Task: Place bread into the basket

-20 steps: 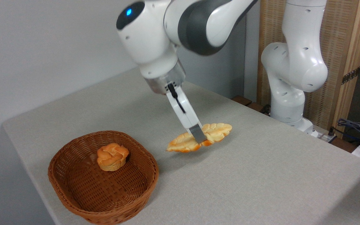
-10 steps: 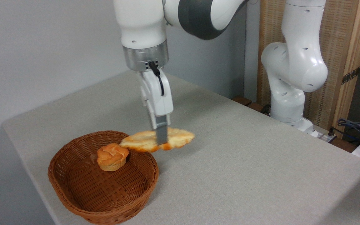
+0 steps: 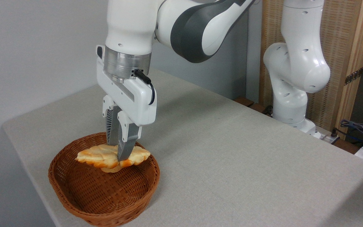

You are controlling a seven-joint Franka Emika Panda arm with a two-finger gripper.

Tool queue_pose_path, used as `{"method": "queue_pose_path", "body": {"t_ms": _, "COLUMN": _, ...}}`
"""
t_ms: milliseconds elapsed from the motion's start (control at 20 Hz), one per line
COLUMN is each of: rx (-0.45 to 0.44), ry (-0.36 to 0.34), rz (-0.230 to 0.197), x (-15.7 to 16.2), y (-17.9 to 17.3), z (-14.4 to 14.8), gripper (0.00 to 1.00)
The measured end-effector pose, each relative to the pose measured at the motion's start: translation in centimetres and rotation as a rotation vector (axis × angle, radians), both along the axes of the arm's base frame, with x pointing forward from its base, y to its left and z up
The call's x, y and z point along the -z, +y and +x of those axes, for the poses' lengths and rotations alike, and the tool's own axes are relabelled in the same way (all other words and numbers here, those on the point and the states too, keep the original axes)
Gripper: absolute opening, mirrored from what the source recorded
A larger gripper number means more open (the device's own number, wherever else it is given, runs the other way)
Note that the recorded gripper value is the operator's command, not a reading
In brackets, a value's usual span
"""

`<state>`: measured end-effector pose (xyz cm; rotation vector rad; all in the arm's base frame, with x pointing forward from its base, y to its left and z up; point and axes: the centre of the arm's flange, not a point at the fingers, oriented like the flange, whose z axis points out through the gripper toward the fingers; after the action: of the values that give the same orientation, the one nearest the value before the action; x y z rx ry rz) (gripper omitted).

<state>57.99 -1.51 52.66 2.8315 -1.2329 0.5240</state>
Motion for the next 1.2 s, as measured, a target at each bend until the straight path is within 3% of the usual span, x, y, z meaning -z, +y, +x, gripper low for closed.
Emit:
{"method": "queue_pose_path", "body": {"t_ms": 950, "rx": -0.014, "ry": 0.002, "rz": -0.005, "x": 0.0, "y": -0.2, "z": 0.1, "gripper": 1.0}}
{"method": "queue_pose_path", "body": {"t_ms": 1200, "rx": -0.006, "ry": 0.082, "rz": -0.015, "x": -0.1, "y": 0.1, "z": -1.1, "gripper": 1.0}}
